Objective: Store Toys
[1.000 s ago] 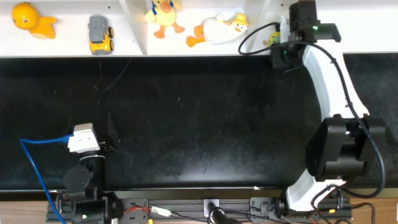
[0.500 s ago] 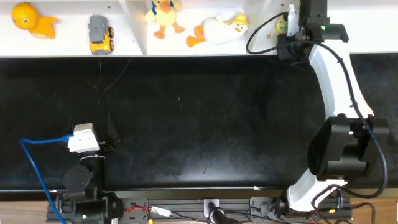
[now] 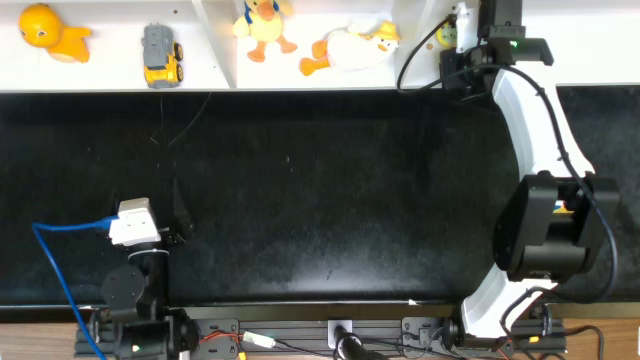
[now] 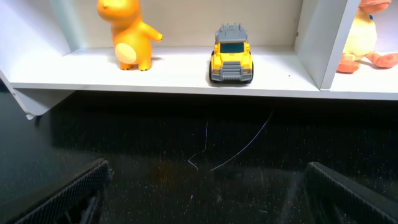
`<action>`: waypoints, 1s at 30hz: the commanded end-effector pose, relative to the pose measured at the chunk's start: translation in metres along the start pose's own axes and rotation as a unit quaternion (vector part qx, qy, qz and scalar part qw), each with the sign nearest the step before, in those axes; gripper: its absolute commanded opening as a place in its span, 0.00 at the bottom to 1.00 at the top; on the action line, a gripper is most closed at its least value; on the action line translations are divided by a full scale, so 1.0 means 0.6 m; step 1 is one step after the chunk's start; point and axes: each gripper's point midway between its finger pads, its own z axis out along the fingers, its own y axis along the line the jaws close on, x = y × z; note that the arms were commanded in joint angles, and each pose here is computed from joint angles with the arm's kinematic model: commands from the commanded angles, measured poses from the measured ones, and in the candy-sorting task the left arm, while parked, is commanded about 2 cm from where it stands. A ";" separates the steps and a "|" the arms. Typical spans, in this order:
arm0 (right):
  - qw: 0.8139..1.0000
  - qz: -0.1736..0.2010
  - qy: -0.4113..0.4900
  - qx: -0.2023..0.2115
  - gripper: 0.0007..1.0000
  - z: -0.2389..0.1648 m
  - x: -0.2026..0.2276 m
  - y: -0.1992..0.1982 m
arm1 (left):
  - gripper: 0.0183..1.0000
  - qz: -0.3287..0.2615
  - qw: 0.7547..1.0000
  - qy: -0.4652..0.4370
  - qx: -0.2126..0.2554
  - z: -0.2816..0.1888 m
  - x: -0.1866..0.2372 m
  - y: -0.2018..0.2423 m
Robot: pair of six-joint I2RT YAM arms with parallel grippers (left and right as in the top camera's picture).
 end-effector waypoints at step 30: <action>0.975 0.211 0.053 0.040 1.00 -0.207 0.083 0.004 | 1.00 0.009 1.000 -0.004 0.000 0.000 -0.001 0.000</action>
